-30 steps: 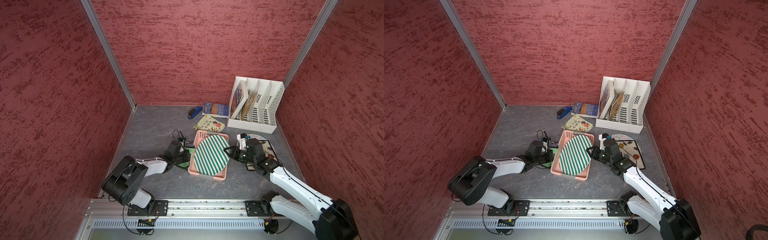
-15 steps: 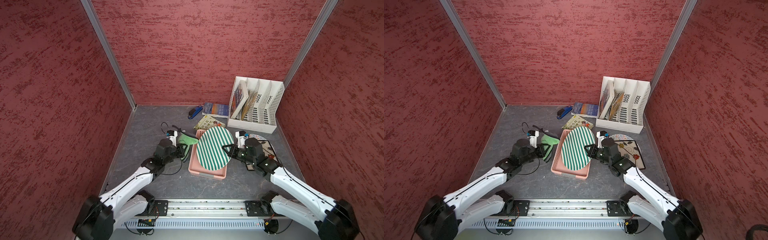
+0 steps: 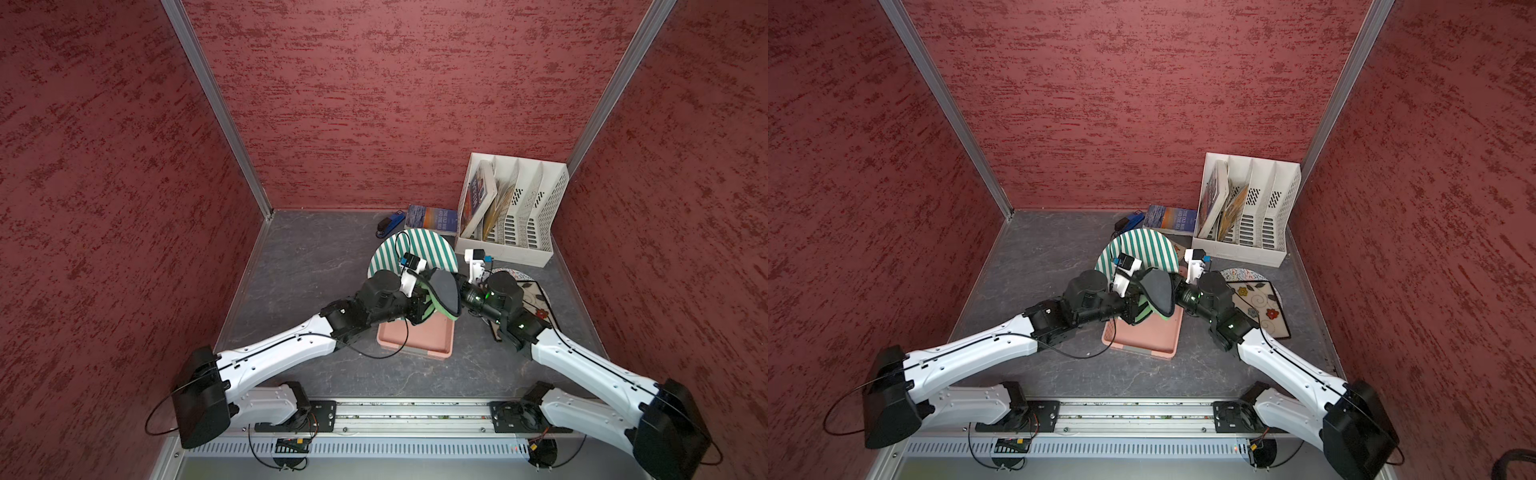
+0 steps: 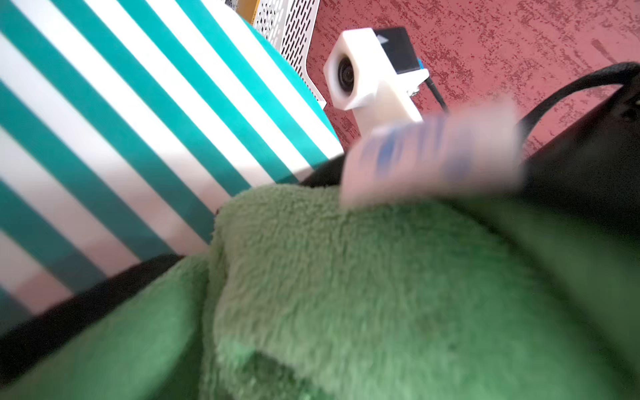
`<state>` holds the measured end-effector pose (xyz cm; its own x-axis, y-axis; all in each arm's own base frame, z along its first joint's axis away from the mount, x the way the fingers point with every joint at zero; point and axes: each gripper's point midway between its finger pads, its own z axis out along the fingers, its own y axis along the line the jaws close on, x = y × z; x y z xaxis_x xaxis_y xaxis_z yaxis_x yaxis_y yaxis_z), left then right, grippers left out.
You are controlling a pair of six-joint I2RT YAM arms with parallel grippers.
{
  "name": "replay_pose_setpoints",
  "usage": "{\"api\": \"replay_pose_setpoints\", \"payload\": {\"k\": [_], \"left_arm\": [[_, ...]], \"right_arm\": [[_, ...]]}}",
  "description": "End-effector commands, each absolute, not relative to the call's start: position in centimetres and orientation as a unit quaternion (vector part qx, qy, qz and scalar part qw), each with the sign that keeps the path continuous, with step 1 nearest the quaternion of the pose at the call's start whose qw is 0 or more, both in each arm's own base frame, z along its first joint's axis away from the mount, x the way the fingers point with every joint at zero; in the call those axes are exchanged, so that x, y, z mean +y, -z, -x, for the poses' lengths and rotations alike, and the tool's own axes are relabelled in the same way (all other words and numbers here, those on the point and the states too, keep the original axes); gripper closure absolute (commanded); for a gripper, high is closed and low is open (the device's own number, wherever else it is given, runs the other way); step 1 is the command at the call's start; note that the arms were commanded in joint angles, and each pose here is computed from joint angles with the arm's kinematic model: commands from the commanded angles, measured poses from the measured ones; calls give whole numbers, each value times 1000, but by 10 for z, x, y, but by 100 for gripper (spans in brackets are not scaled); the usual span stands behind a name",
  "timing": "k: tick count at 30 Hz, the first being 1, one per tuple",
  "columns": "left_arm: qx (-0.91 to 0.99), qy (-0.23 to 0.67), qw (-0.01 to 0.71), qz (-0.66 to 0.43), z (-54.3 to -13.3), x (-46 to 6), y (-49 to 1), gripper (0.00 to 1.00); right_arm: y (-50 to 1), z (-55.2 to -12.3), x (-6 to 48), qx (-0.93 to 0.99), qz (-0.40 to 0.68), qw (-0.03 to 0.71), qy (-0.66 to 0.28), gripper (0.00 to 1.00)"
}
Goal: Wipe the wet plate dry
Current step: Wipe the plate with towel.
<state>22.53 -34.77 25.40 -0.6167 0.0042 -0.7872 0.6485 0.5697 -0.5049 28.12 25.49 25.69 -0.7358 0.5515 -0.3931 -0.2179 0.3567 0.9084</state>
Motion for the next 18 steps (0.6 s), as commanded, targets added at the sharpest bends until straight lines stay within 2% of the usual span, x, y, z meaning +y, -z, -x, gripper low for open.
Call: {"api": "replay_pose_setpoints", "payload": {"k": [1, 5, 11, 13, 15, 18], "left_arm": [[827, 393, 362, -173, -230, -334, -221, 100], [868, 334, 358, -85, -261, -282, -187, 100], [886, 217, 410, 3, -313, -202, -195, 100], [874, 232, 427, -15, -322, -205, -218, 100], [849, 286, 436, -87, -319, -234, -246, 100], [789, 414, 384, -243, -279, -300, -277, 100]], "right_arm": [[-398, -265, 252, 590, -79, 410, -691, 100], [-424, -248, 249, 568, -47, 419, -707, 100], [-418, -210, 268, 593, 58, 426, -681, 100], [-405, -199, 280, 603, 91, 411, -677, 100], [-389, -190, 292, 608, 114, 394, -680, 100], [-370, -192, 300, 608, 113, 383, -687, 100]]}}
